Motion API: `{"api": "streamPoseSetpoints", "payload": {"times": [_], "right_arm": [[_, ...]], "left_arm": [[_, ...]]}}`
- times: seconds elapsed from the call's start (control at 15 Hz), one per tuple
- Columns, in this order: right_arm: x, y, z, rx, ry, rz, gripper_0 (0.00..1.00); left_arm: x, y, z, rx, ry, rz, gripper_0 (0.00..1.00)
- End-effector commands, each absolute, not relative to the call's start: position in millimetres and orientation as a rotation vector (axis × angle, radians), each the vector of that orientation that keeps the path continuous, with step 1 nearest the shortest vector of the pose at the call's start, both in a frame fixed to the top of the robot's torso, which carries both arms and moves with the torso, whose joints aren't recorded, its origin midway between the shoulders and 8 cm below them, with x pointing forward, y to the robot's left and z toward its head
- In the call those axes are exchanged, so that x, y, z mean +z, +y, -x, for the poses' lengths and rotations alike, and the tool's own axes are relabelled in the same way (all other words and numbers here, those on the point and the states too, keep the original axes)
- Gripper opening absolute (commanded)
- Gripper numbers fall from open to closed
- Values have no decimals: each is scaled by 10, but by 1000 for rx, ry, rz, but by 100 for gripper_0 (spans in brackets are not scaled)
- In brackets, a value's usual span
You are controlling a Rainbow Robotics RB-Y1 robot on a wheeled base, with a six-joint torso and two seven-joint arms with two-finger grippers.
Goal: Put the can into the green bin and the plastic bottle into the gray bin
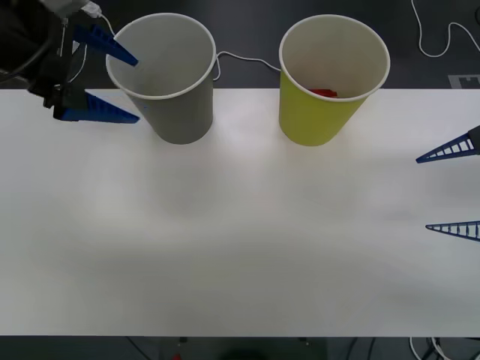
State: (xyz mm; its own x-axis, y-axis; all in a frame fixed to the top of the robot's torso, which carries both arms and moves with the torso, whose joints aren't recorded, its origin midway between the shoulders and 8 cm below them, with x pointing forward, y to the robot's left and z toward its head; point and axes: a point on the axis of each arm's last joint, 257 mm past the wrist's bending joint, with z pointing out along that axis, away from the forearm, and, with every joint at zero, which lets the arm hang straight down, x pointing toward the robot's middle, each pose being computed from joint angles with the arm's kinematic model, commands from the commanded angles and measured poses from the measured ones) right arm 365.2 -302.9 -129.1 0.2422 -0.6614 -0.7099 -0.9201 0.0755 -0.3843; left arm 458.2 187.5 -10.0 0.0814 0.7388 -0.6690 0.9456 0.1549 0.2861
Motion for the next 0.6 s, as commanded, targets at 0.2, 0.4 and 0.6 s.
{"api": "streamPoseSetpoints", "payload": {"times": [0.2,0.4,0.6], "right_arm": [[-1290,-3029,-3652,379,1491,1656,100],[-1290,-3029,-3652,379,1491,1656,100],[-1290,-3029,-3652,379,1491,1656,100]], "left_arm": [[-502,2321,-4254,-328,1648,-1671,100],[-673,2551,-4120,-293,1615,-1703,100],[-857,2730,-4016,-272,1589,-1735,100]]}}
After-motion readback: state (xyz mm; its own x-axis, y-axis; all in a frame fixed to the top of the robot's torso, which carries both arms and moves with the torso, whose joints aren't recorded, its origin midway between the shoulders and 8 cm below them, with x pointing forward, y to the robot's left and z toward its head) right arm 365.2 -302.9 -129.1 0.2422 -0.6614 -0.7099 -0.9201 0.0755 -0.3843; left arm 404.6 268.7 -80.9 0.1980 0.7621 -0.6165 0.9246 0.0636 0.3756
